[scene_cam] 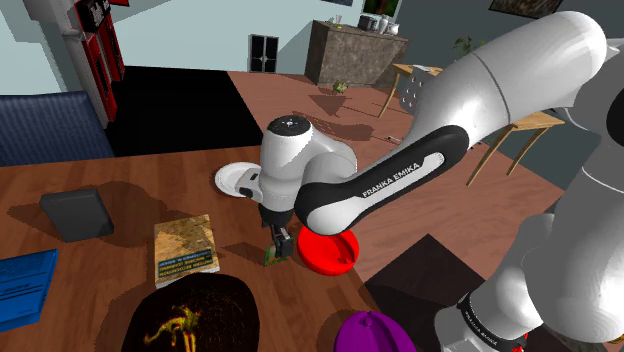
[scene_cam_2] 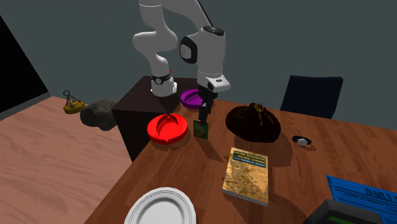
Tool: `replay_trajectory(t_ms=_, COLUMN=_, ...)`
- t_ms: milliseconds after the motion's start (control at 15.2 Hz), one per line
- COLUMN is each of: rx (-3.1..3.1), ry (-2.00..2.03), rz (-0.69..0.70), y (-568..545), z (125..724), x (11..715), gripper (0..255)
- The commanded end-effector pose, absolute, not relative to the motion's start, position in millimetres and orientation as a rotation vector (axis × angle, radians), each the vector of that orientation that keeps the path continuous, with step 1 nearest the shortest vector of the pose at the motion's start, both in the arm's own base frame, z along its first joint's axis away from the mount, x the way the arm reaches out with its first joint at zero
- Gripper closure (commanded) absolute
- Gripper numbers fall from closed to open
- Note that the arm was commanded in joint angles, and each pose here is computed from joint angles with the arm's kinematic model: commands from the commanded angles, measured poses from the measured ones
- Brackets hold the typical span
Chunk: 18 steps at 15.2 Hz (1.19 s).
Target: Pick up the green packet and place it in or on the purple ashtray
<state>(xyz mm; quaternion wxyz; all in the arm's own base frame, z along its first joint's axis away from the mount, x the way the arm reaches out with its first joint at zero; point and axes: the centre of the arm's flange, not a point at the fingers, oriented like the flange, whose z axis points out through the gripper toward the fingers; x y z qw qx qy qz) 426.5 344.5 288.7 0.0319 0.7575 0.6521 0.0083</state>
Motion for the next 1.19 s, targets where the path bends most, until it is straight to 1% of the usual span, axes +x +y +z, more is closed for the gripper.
replay_trajectory(t_ms=0, rx=2.332, ry=2.009, rz=0.026, y=345.2, z=278.2, x=427.0, gripper=0)
replay_trajectory(t_ms=66, rx=2.332, ry=2.009, rz=0.026, y=344.9, z=269.9, x=427.4, gripper=0)
replay_trajectory(t_ms=594, rx=2.332, ry=2.009, rz=0.026, y=344.9, z=269.9, x=427.4, gripper=0)
replay_trajectory(t_ms=660, rx=2.332, ry=2.009, rz=0.026, y=344.9, z=269.9, x=427.4, gripper=255)
replay_trajectory(t_ms=1122, rx=2.332, ry=2.009, rz=0.026, y=344.9, z=270.0, x=427.4, gripper=255)
